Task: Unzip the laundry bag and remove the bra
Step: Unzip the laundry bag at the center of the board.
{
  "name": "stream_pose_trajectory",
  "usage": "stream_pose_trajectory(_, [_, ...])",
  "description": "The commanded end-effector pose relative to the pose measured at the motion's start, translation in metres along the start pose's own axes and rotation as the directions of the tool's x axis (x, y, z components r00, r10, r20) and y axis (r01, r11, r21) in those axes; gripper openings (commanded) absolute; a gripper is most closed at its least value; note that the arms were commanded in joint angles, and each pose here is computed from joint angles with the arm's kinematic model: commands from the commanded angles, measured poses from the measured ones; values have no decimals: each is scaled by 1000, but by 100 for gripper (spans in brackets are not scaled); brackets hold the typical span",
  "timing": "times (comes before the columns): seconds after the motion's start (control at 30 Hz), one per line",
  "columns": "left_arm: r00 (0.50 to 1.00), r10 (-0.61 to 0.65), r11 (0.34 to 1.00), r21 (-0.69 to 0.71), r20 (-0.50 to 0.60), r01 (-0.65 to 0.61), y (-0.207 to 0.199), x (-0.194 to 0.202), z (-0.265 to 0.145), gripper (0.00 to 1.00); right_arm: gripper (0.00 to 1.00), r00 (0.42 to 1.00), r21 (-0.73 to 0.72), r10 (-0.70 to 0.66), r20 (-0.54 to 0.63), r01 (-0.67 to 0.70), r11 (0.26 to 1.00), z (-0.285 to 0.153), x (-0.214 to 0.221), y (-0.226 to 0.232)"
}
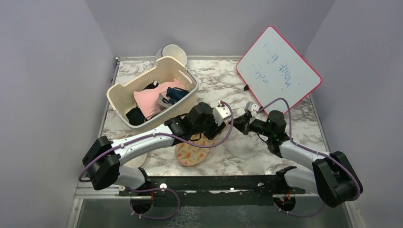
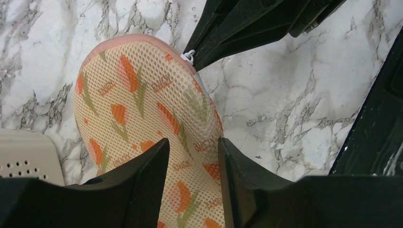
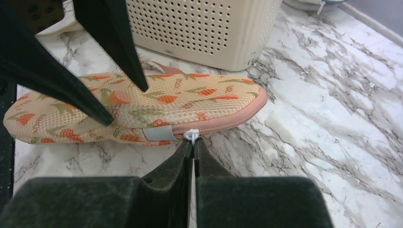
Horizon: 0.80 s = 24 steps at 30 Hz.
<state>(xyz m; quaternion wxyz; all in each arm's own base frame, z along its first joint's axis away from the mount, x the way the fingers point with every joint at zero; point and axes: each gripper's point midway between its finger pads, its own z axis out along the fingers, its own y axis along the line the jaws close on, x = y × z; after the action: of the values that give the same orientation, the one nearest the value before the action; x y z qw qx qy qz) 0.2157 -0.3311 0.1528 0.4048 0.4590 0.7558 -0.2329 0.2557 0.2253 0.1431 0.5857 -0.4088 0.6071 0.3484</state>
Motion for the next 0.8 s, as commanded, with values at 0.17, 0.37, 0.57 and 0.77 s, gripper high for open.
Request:
stream_pose_trajectory(0.17, [988, -130, 991, -4, 82, 131, -6, -15, 7, 57, 1, 993, -1, 96, -65, -96, 995, -3, -6, 5])
stream_pose_trajectory(0.37, [982, -171, 983, -59, 84, 176, 1, -18, 23, 52, 1, 995, 0, 77, -62, -78, 997, -10, -6, 11])
stream_pose_trajectory(0.57, [984, -161, 985, -54, 76, 165, 1, -21, 30, 32, 1, 997, 1, 59, -57, -59, 998, -14, -11, 13])
stream_pose_trajectory(0.77, [987, -139, 990, -26, 82, 141, -4, -29, 33, 29, 1, 994, 2, 72, -77, -72, 997, -15, -6, 14])
